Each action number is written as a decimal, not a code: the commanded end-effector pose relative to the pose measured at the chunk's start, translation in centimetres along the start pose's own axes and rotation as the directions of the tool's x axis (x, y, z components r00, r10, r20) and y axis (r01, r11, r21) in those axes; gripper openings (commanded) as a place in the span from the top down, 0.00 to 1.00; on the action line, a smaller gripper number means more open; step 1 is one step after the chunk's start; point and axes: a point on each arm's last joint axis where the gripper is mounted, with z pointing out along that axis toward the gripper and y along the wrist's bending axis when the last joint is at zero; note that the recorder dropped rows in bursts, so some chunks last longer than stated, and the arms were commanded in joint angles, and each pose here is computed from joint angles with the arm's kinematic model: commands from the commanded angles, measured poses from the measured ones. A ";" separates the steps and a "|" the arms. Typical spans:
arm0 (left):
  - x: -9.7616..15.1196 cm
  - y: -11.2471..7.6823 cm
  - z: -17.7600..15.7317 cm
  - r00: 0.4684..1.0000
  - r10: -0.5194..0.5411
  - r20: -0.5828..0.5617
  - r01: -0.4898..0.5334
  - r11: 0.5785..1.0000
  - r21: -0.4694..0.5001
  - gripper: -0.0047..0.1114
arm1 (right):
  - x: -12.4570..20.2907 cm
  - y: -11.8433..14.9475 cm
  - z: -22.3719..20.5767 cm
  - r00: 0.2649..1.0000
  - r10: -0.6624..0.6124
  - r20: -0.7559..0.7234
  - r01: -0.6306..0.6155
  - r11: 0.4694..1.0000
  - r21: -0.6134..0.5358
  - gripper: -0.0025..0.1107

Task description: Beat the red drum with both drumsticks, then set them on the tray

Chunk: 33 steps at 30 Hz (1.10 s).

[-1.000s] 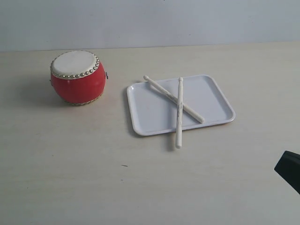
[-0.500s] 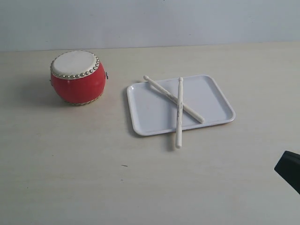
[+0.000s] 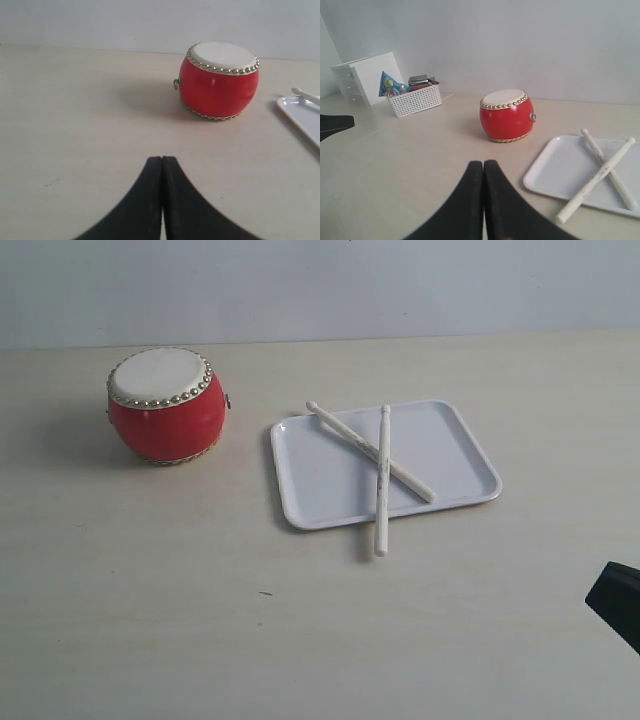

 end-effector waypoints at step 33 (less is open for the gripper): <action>0.0 0.0 0.0 1.000 -0.005 0.013 0.005 1.000 -0.002 0.96 | 0.0 -0.3 0.0 1.000 -0.008 0.018 0.008 1.000 0.027 0.98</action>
